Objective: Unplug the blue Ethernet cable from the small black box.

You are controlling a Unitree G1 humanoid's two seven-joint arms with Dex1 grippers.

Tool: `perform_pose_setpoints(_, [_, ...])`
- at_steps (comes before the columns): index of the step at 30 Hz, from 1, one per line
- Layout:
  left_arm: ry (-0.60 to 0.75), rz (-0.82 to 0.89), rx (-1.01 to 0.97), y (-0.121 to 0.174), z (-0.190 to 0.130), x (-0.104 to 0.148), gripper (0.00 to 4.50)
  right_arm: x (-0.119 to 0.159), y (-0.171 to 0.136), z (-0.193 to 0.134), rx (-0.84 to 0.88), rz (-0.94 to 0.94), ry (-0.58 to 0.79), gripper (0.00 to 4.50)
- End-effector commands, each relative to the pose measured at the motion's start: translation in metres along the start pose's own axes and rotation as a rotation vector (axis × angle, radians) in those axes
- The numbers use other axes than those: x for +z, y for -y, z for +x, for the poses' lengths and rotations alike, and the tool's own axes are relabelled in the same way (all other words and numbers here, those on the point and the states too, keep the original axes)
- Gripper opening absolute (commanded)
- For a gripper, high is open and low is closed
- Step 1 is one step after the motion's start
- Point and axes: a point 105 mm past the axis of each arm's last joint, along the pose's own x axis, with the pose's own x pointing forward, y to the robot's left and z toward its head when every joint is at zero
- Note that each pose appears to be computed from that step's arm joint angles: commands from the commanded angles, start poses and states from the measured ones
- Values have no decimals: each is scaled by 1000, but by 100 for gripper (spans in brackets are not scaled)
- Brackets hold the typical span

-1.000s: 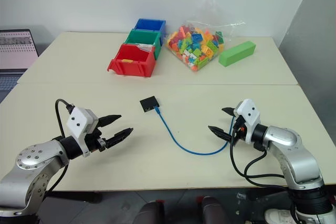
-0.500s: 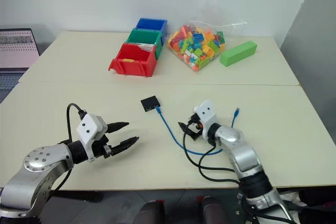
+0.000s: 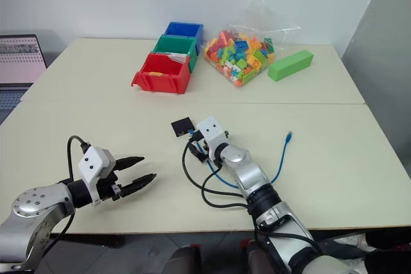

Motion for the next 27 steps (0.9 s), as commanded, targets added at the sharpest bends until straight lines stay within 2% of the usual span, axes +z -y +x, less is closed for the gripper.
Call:
perform_pose_setpoints(1, [27, 53, 11, -1, -3, 10, 343, 11, 2, 7, -33, -19, 21, 405])
perform_pose_setpoints(2, [27, 54, 11, -1, -3, 10, 343, 10, 3, 8, -39, -17, 16, 397])
perform_pose_setpoints(18, [51, 53, 11, 0, 7, 16, 343, 15, 6, 12, -58, -67, 22, 24])
perform_pose_setpoints(19, [55, 46, 9, 0, 9, 17, 343, 16, 9, 10, -58, -85, 32, 12])
perform_pose_setpoints(23, [72, -4, 7, -3, 12, 21, 343, 24, 14, -1, -23, -181, 80, 11])
perform_pose_setpoints(27, [96, -157, -36, -10, 20, 29, 343, 34, 19, -36, 100, -403, 168, 11])
